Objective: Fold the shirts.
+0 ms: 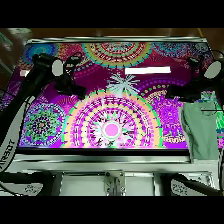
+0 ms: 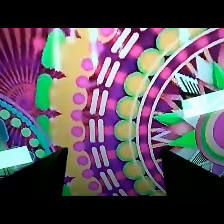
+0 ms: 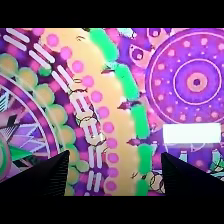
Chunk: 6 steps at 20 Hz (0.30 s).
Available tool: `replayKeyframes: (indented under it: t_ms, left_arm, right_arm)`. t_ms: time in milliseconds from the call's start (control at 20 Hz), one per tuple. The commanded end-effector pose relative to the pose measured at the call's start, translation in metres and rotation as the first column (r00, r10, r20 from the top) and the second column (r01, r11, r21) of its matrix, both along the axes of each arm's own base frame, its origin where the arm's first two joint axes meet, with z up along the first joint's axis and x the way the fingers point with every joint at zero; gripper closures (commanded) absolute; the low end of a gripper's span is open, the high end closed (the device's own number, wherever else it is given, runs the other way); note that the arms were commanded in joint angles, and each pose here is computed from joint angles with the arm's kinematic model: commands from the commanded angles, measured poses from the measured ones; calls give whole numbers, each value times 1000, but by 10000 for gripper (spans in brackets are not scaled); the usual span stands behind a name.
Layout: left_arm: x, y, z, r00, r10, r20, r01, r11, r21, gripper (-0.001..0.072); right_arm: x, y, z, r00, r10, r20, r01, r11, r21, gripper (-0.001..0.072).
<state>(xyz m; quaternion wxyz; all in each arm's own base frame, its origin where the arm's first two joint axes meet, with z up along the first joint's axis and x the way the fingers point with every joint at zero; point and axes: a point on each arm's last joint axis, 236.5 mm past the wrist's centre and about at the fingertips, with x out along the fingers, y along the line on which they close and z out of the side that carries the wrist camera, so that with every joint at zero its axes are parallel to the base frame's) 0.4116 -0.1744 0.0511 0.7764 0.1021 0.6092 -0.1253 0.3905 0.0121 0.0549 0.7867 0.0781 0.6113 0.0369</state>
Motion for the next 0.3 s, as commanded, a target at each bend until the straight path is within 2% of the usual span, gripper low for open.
replayKeyframes:
  t_ms: [0, 250]
  left_arm:
    - [2, -2, -1, 1000, 0, 5, 0, 1000, -7, 15]
    - [-1, -1, -1, 1000, 0, -6, 0, 1000, -2, 15]
  right_arm:
    - [0, 3, -1, 1000, 6, -3, -6, 1000, 3, 32]
    - [0, 3, -1, 1000, 6, -3, -6, 1000, 3, 31]
